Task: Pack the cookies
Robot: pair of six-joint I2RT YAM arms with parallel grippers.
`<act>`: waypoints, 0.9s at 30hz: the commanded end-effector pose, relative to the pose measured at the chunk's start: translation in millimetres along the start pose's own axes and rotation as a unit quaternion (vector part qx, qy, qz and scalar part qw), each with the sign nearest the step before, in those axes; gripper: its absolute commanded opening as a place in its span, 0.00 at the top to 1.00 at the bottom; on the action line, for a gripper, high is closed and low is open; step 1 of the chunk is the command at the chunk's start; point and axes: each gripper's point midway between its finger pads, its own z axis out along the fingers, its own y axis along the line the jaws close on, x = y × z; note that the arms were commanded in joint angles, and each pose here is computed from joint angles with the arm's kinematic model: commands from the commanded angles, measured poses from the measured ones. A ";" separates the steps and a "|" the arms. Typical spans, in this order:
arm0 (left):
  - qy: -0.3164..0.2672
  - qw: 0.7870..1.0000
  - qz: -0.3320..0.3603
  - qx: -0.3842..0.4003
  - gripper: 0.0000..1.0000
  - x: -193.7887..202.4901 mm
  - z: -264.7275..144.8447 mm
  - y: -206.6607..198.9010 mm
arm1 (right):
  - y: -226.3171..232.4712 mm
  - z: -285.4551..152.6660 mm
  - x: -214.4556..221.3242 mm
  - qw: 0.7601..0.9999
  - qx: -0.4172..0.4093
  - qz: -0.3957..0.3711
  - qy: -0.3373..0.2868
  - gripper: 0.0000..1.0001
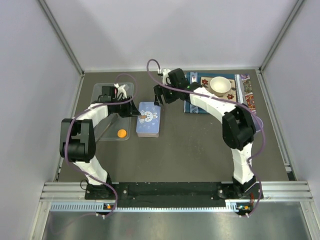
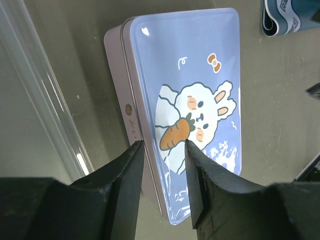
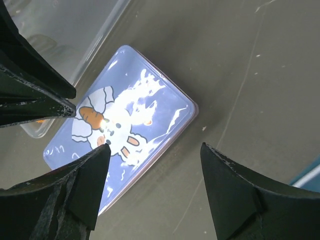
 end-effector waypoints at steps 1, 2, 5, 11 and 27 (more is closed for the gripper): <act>-0.052 0.997 0.059 -0.007 0.56 -31.5 -23.1 -17.2 | 9.4 -52.1 -46.9 0.996 0.020 -0.051 -0.069 0.26; -0.060 0.996 0.071 -0.010 0.55 -35.5 -26.3 -18.5 | 6.0 -56.5 -45.6 0.996 0.030 -0.053 -0.069 0.26; -0.083 0.991 0.098 -0.029 0.48 -45.5 -38.4 -20.1 | 3.2 -80.5 -52.2 0.993 0.054 -0.070 -0.083 0.22; -0.133 0.977 0.158 -0.053 0.40 -67.8 -68.0 -32.6 | -3.5 -119.0 -54.4 0.986 0.097 -0.091 -0.096 0.02; -0.242 0.925 0.241 -0.168 0.01 -103.1 -147.1 -41.5 | -60.1 -215.0 -47.6 0.959 0.226 -0.100 -0.139 0.01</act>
